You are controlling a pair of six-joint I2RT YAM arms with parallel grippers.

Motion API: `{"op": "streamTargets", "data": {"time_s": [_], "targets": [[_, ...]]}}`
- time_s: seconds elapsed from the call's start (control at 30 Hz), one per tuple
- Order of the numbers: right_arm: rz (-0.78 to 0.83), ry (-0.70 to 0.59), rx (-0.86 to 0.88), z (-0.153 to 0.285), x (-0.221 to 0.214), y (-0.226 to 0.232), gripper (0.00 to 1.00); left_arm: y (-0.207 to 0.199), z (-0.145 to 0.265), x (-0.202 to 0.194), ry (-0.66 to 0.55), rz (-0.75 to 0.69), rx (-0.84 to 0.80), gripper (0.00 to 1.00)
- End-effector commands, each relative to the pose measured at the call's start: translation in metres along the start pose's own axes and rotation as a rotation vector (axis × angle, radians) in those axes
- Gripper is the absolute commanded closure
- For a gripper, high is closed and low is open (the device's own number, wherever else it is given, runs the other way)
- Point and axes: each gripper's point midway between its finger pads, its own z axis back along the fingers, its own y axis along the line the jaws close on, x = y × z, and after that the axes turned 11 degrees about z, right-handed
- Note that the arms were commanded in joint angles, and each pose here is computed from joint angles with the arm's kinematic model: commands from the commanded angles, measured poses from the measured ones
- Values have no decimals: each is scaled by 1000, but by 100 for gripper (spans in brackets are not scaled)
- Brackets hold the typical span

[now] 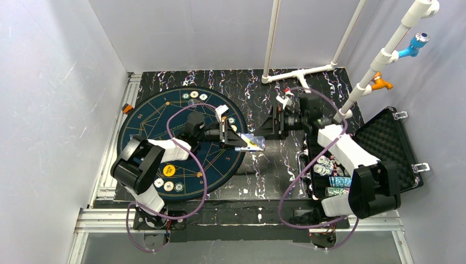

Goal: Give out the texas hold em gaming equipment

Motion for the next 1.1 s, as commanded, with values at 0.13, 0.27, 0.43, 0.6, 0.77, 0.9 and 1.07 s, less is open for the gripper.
{"op": "streamTargets", "data": {"time_s": [0.13, 0.27, 0.43, 0.6, 0.77, 0.9, 1.07], "targets": [[847, 165, -196, 38, 55, 16, 2, -9, 20, -23, 96, -44, 27, 100], [1113, 231, -194, 33, 42, 35, 2, -9, 23, -30, 117, -44, 27, 100], [1257, 362, -195, 10, 5, 29, 2, -12, 23, -30, 111, -56, 25, 100], [1420, 469, -219, -22, -33, 31, 2, -13, 23, -30, 113, -46, 26, 100], [1471, 483, -256, -30, -36, 24, 2, -14, 24, -32, 125, -49, 23, 100], [1511, 492, -306, -33, -31, 18, 2, -13, 24, -33, 131, -44, 22, 100], [1559, 481, -331, -31, -17, 25, 2, -12, 24, -36, 144, -36, 23, 100]]}}
